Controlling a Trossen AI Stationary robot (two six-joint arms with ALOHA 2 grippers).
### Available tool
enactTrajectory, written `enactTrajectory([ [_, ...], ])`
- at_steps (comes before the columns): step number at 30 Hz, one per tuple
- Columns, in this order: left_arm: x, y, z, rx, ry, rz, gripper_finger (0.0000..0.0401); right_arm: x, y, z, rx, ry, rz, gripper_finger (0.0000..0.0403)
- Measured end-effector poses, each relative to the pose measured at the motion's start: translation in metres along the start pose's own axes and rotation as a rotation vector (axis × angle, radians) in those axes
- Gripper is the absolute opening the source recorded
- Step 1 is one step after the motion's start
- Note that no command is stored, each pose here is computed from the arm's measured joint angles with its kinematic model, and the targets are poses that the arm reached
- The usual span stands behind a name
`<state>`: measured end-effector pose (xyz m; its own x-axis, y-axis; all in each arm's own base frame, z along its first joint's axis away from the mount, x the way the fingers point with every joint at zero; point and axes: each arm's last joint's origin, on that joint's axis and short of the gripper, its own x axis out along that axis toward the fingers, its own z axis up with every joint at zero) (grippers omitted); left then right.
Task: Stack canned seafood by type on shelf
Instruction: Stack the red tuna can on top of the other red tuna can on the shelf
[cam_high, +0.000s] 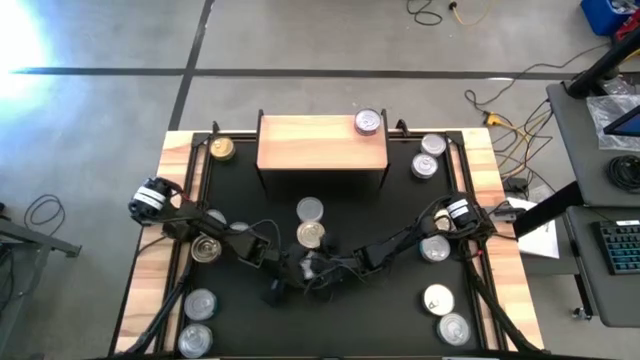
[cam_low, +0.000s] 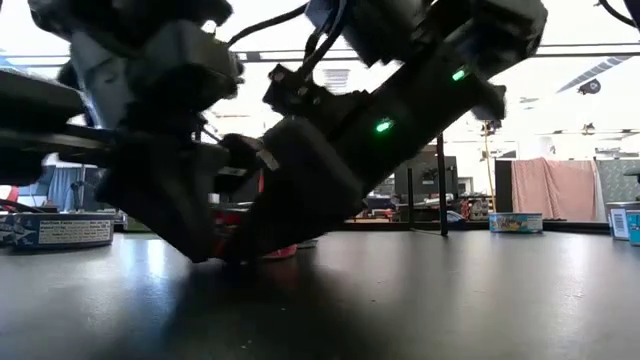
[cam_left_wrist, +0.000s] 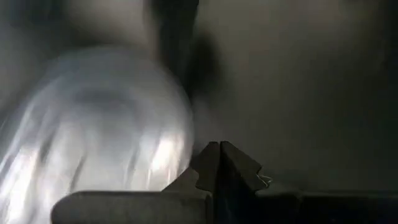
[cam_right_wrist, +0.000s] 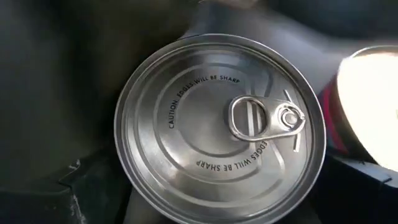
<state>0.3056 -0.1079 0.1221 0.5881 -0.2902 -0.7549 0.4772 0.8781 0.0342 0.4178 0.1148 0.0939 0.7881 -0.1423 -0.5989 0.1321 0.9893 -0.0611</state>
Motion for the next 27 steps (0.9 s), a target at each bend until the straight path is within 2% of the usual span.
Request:
enactTrajectory([
  [2, 0.004, 0.004, 0.002, -0.011, -0.004, -0.009, 0.0000, 0.001, -0.002, 0.000, 0.001, -0.012, -0.019, 0.0400],
  [4, 0.013, 0.007, 0.014, 0.002, -0.052, -0.006, 0.0000, 0.002, -0.002, 0.002, 0.005, -0.047, -0.025, 0.0400],
  [9, 0.020, 0.008, 0.022, 0.013, 0.030, -0.010, 0.0000, 0.000, -0.001, -0.006, 0.052, -0.023, -0.064, 0.0400],
  [12, 0.012, 0.009, 0.024, -0.019, 0.084, -0.046, 0.0000, -0.001, -0.001, -0.009, 0.084, -0.017, -0.052, 0.0400],
  [15, -0.006, 0.007, 0.023, -0.085, 0.156, -0.074, 0.0000, -0.002, 0.000, -0.011, 0.115, -0.003, -0.040, 0.0400],
  [21, -0.057, 0.001, 0.022, -0.133, 0.247, -0.084, 0.0000, -0.006, 0.005, -0.012, 0.124, 0.011, -0.034, 0.0393],
  [27, -0.104, -0.001, 0.013, -0.239, 0.241, 0.060, 0.0000, -0.018, 0.004, -0.007, 0.113, 0.069, -0.009, 0.0360],
])
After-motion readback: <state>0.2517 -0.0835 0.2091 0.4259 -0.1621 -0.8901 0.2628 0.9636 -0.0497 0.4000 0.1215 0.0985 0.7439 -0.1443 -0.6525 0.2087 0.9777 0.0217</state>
